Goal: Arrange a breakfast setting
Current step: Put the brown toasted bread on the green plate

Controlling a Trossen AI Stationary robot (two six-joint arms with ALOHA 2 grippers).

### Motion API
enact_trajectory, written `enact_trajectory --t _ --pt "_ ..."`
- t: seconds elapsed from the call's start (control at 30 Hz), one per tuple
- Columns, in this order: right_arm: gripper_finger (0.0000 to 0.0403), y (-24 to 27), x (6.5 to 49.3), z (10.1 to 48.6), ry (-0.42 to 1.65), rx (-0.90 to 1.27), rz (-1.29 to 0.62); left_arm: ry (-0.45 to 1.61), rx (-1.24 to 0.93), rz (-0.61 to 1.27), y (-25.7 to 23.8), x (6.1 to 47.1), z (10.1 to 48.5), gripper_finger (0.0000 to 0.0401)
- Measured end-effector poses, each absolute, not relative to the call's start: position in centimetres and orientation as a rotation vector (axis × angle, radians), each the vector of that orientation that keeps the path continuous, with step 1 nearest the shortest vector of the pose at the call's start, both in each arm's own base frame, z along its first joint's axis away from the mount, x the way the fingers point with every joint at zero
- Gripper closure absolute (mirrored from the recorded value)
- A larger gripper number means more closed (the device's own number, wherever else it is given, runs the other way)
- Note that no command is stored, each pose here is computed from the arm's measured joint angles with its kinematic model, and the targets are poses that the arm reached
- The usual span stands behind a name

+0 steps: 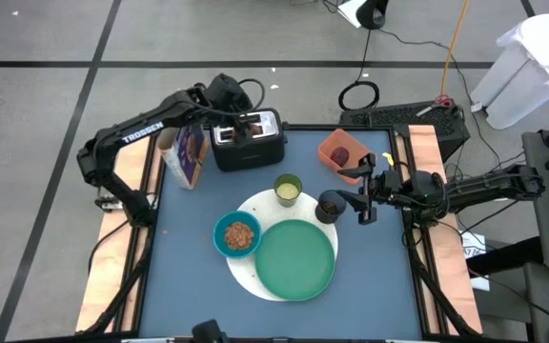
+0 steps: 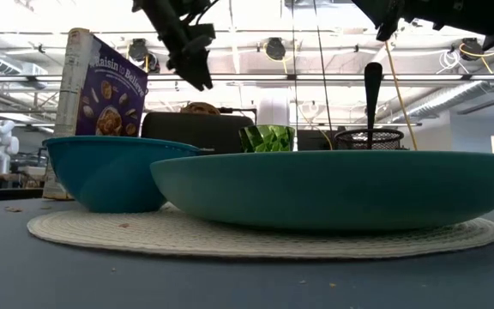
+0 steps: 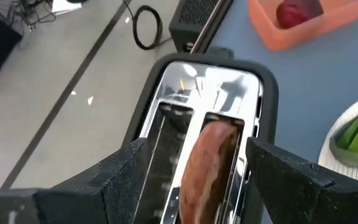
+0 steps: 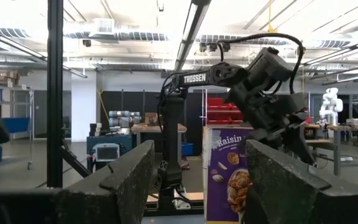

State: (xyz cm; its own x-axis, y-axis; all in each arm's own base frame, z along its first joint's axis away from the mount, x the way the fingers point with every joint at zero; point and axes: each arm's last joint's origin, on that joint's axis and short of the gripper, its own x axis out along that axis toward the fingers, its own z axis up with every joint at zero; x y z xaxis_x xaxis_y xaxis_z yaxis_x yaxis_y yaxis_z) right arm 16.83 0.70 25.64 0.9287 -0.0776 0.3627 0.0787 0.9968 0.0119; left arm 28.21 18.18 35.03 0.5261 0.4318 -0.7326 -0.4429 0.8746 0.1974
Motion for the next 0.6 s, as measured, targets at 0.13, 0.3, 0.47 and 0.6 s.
enact_trajectory --t 0.13,0.3,0.47,0.6 --pt "0.0156 0.7 16.8 25.6 -0.371 -0.003 -0.080 0.906 -0.031 0.530 18.5 27.7 34.8 0.0121" --pt "0.0156 0.7 16.8 25.6 -0.372 -0.001 -0.079 0.937 -0.042 0.529 18.6 27.5 34.1 0.0121" --pt "0.0156 0.7 16.8 25.6 -0.372 -0.001 -0.078 0.962 -0.043 0.515 18.5 27.3 33.9 0.0121" --pt "0.0156 0.7 16.8 25.6 -0.372 -0.002 -0.077 0.975 -0.042 0.504 18.4 27.3 33.8 0.0121"
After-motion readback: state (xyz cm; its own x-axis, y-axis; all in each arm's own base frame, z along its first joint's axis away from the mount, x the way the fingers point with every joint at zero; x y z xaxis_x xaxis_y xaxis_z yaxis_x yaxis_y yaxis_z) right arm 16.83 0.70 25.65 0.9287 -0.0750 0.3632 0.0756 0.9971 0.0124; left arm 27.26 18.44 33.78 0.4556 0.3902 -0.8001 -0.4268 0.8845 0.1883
